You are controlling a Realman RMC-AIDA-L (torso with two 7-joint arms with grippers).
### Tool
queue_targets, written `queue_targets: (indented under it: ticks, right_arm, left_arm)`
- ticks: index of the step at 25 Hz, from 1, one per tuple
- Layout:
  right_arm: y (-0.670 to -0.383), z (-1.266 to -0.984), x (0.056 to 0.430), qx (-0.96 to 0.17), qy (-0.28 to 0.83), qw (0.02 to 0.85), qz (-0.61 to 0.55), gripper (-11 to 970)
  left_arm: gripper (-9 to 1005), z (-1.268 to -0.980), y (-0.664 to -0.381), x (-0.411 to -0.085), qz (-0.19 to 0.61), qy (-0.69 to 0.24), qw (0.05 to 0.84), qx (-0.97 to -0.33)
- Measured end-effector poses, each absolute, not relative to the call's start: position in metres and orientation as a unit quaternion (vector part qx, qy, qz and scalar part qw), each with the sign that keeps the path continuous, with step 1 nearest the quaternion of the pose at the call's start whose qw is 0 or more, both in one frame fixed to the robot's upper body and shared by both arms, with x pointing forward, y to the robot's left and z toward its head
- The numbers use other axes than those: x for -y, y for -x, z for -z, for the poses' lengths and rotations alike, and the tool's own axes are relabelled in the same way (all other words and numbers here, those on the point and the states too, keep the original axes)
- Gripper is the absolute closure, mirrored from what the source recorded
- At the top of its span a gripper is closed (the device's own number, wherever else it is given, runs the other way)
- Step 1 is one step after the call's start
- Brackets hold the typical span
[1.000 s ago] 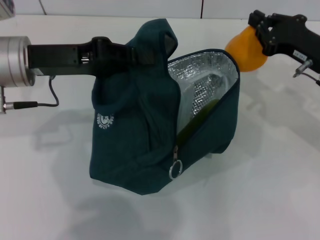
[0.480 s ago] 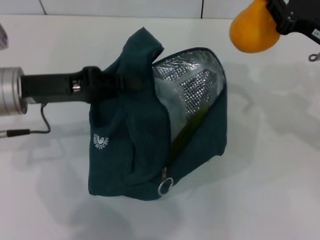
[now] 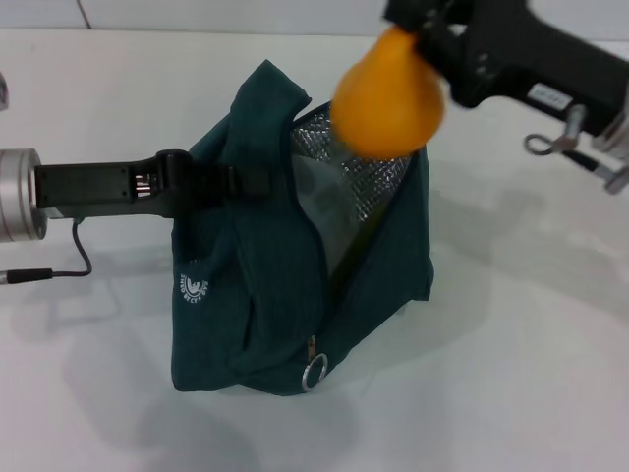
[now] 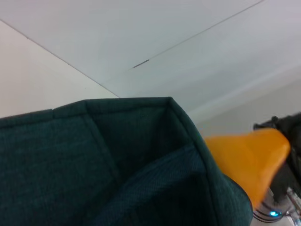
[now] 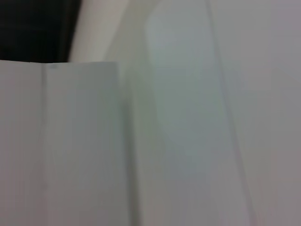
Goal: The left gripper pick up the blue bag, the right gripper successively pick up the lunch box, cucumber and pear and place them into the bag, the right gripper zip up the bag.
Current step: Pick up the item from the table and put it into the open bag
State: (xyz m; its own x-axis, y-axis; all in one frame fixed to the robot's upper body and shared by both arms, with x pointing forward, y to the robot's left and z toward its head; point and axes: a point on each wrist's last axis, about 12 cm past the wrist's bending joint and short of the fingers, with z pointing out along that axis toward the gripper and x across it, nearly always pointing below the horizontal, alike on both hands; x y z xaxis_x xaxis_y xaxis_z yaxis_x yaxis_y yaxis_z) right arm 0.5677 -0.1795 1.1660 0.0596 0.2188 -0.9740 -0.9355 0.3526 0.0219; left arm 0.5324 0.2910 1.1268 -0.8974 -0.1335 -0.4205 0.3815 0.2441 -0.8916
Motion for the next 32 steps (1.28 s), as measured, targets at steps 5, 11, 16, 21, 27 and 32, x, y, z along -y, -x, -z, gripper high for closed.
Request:
queue_targets:
  ticks: [5,11,16,21,27,32]
  right_arm:
    - [-0.564,-1.163,0.153,-0.516,0.378,0.598,-0.484,858]
    - [-0.559,-1.153,0.140,-0.526,0.390,0.559,-0.508,842]
    - [-0.553,-1.145,0.140,-0.534,0.387,0.539,-0.523,829]
    - [-0.550,-1.137,0.144,-0.541,0.383,0.527,-0.533,816]
    - [-0.547,-1.134,0.146,-0.544,0.372,0.518,-0.545,800]
    - [-0.549,-1.131,0.150,-0.558,0.349,0.509,-0.554,787]
  left_arm:
    - [923,-1.128,-0.533,-0.290,0.609,-0.086,0.214,-0.759]
    - [923,-1.127,-0.532,-0.293,0.608,-0.082,0.218,-0.759]
    - [923,-1.125,-0.531,-0.297,0.612,-0.072,0.220,-0.756]
    - [922,-1.123,-0.530,-0.299,0.614,-0.066,0.223,-0.754]
    - [922,-1.123,-0.530,-0.299,0.614,-0.068,0.223,-0.754]
    - [921,-1.122,-0.530,-0.297,0.615,-0.070,0.222,-0.753]
